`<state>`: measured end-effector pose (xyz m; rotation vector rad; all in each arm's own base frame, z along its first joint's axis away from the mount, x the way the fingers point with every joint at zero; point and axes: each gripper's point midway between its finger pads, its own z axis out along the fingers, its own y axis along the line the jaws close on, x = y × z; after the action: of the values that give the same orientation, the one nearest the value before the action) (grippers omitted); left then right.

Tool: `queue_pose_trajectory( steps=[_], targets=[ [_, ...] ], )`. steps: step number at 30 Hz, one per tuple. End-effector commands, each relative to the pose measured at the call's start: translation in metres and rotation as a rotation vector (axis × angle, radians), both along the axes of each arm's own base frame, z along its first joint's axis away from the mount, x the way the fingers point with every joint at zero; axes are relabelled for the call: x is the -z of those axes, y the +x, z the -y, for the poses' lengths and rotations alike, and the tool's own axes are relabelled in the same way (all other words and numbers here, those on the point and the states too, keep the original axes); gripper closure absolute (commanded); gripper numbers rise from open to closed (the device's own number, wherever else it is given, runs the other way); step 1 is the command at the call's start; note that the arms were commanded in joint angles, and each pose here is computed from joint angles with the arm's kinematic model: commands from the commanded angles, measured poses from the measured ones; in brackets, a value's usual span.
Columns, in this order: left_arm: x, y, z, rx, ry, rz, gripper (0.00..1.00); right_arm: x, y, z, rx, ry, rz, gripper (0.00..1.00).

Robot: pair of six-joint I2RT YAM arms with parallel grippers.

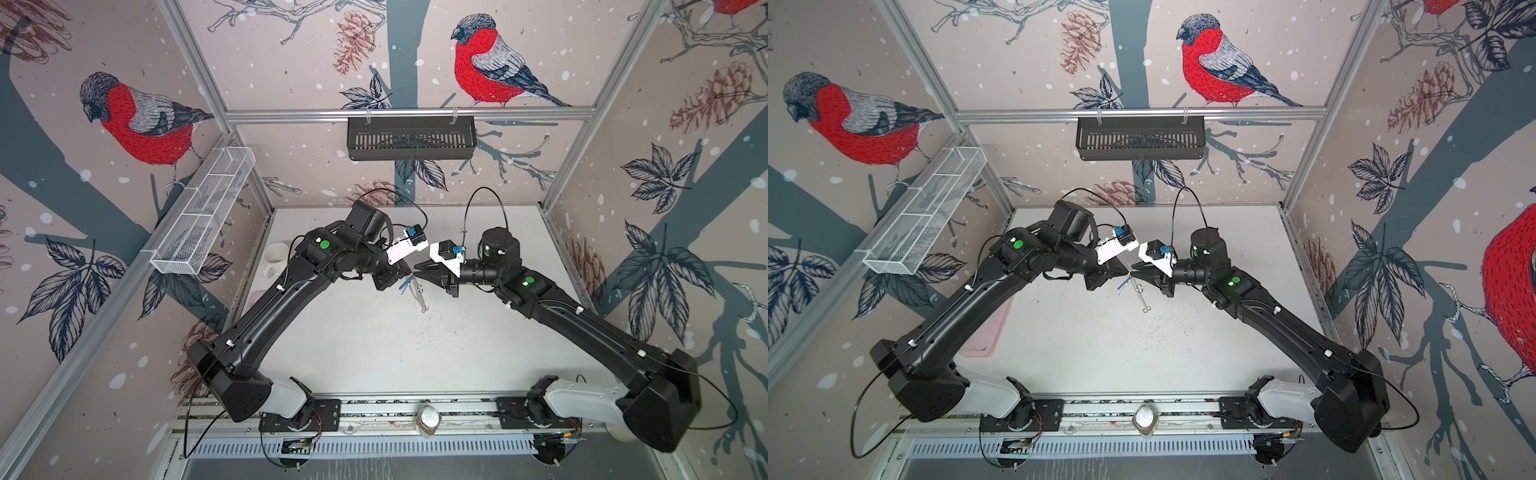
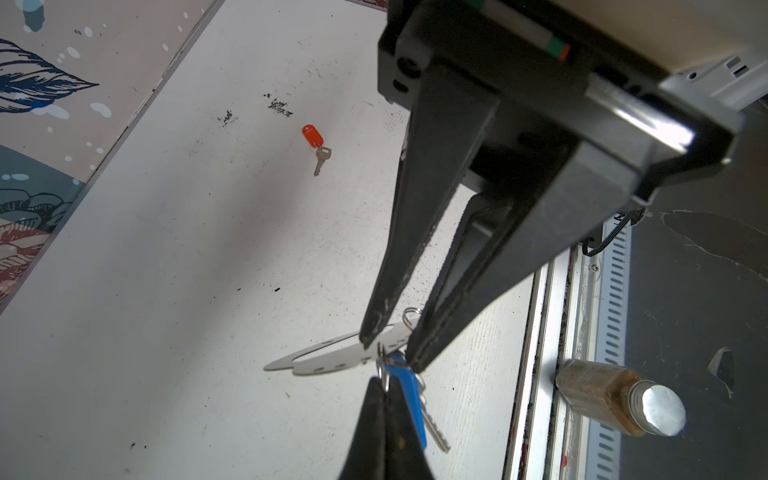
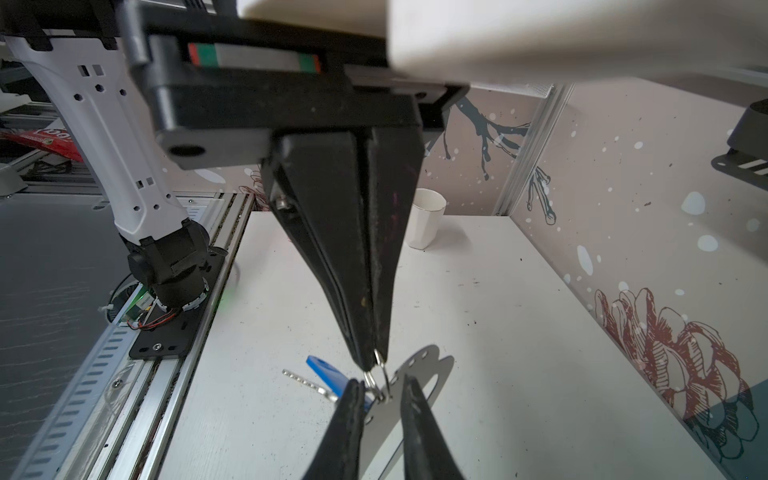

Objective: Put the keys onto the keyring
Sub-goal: 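Move the right gripper back to the ring and pinch it above the left gripper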

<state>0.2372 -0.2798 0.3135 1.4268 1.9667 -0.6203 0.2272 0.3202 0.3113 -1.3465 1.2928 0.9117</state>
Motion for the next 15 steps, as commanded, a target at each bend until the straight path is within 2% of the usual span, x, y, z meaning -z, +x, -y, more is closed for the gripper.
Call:
queue_pose_trajectory(
  steps=[1, 8, 15],
  targets=[
    [-0.007, -0.0052, 0.0021, 0.025, -0.02, 0.011, 1.0, -0.0039, -0.0027, -0.0017, -0.026, 0.011, 0.015, 0.81],
    [-0.005, -0.0064, 0.004, 0.035, -0.02, 0.005, 1.0, -0.0088, -0.0045, -0.0033, -0.046, 0.021, 0.02, 0.82],
    [-0.0049, -0.0055, 0.0048, 0.035, -0.019, 0.014, 1.0, -0.0031, -0.0034, -0.0072, -0.063, 0.013, -0.001, 0.91]
  ],
)
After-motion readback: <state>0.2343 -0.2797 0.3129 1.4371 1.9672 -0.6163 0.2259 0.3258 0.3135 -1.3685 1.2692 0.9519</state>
